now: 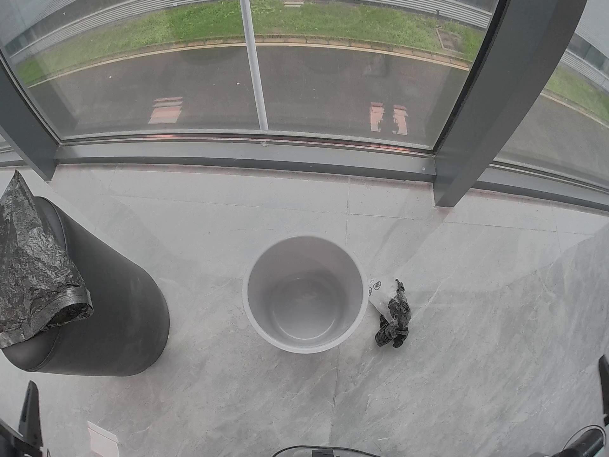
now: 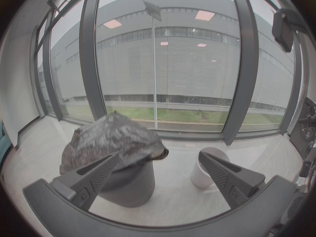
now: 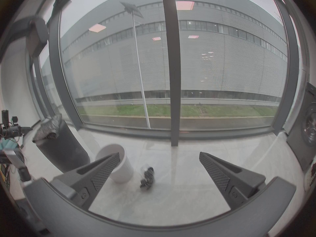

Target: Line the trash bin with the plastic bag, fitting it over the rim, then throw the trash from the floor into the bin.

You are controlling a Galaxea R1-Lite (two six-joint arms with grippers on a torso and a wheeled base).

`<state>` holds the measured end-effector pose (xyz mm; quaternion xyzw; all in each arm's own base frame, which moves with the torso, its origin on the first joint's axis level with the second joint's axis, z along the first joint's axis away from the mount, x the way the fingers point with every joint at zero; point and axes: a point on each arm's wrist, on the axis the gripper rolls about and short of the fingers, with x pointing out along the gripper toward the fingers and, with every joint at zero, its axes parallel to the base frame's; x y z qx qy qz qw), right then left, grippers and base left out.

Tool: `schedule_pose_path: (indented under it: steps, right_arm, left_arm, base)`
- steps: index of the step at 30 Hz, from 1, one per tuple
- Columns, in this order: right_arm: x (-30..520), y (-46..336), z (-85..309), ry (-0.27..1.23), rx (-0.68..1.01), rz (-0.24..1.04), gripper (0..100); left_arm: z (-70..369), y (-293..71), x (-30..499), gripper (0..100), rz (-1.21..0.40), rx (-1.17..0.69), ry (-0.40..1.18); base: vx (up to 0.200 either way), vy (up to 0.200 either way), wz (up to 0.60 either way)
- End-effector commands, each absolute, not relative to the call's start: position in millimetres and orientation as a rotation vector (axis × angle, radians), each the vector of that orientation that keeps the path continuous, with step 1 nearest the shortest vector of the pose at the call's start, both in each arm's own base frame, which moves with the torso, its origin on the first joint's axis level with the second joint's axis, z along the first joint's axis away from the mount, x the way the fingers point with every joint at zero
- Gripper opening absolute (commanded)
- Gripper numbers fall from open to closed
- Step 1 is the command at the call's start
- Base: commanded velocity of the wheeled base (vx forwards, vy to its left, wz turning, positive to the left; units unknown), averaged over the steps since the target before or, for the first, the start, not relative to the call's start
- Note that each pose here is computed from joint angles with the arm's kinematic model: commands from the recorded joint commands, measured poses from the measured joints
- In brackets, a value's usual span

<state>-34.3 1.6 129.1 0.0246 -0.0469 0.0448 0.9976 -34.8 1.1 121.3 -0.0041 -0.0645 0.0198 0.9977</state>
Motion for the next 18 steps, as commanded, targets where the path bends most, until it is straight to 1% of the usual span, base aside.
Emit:
schedule_pose_path:
  steps: [1, 5, 9, 11, 12, 14, 16, 17, 18]
  right_arm:
    - [-2, 5, 196, 0.020, 0.064, 0.247, 100]
    - [38, 9, 205, 0.087, 0.072, 0.341, 100]
    - [74, 21, 214, 0.076, 0.084, 0.444, 100]
    - [80, 24, 215, 0.078, 0.086, 0.462, 100]
    - [94, 31, 213, 0.099, 0.089, 0.491, 100]
    - [106, 36, 212, 0.115, 0.106, 0.508, 100]
    - [117, 42, 209, 0.134, 0.143, 0.524, 100]
    - [118, 42, 209, 0.134, 0.148, 0.525, 100]
    - [126, 45, 207, 0.137, 0.175, 0.525, 100]
  left_arm:
    - [170, 0, -33, 100, -0.045, 0.125, -0.089]
    - [160, 0, -12, 100, -0.069, 0.277, 0.048]
    - [163, -1, 7, 100, -0.083, 0.428, 0.148]
    - [165, -1, 10, 100, -0.089, 0.451, 0.157]
    - [167, -1, 16, 100, -0.094, 0.494, 0.163]
    - [169, -1, 20, 100, -0.098, 0.563, 0.164]
    - [168, -1, 24, 100, -0.111, 0.693, 0.178]
    - [168, -1, 24, 100, -0.113, 0.714, 0.178]
    - [168, -1, 26, 100, -0.118, 0.825, 0.191]
  base:
    - [0.000, 0.000, 0.00]
    - [0.000, 0.000, 0.00]
    - [0.000, 0.000, 0.00]
    - [0.000, 0.000, 0.00]
    - [0.000, 0.000, 0.00]
    - [0.000, 0.000, 0.00]
    - [0.000, 0.000, 0.00]
    - [0.000, 0.000, 0.00]
    - [0.000, 0.000, 0.00]
